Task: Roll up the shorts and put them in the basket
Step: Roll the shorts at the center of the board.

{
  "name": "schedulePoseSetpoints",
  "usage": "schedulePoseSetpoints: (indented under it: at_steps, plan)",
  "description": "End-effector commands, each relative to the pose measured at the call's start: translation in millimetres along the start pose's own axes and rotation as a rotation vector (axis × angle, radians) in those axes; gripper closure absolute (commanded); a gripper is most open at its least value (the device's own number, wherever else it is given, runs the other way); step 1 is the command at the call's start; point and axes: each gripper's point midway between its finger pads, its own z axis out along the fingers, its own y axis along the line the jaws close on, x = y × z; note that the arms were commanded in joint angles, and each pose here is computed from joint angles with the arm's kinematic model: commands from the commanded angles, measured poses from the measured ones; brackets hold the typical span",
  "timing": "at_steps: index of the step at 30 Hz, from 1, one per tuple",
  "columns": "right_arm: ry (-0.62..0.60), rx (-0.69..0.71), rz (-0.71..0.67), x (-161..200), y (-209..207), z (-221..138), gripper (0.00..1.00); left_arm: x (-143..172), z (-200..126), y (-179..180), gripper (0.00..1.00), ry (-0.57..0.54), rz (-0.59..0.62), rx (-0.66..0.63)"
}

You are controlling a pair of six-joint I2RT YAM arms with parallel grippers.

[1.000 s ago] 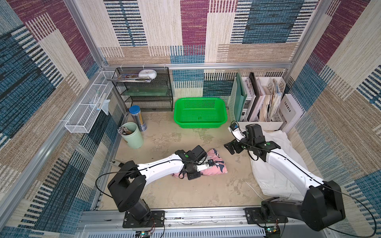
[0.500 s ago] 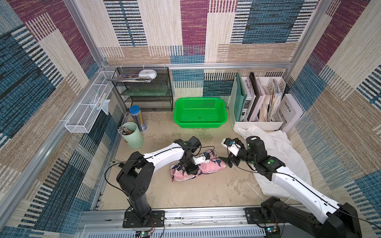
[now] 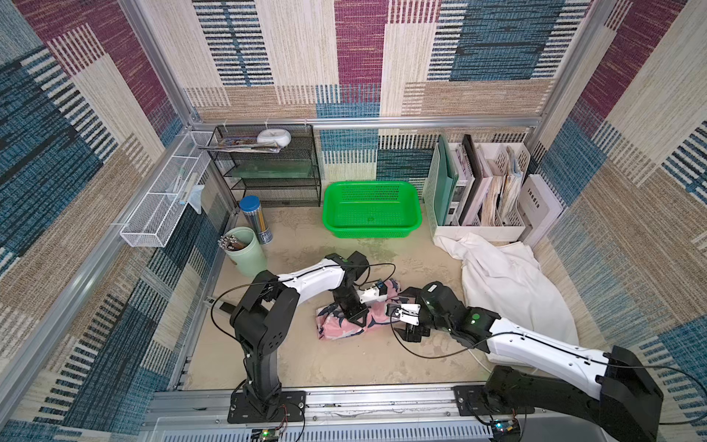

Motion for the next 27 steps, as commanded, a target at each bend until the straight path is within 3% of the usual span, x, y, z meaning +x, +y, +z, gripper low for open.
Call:
schedulePoseSetpoints:
  at_steps: [1,8,16,22,26,27]
  plan:
    - [0.006,0.023,-0.067,-1,0,7,0.0,4,1,-1,1.0,0.009,-0.014,0.034]
    - [-0.012,0.077,-0.085,-2,-4,23,0.04,5,7,4,1.0,0.015,-0.037,0.066]
    - [0.03,0.025,-0.049,8,6,50,0.11,8,7,6,1.0,0.023,-0.045,0.067]
    - [0.047,-0.016,-0.026,13,15,58,0.24,9,6,12,1.0,0.033,-0.048,0.037]
    - [0.075,-0.057,-0.024,18,21,67,0.47,8,5,11,1.0,0.028,-0.045,0.037]
    - [0.085,-0.066,-0.023,21,23,69,0.49,8,5,11,1.0,0.028,-0.046,0.04]
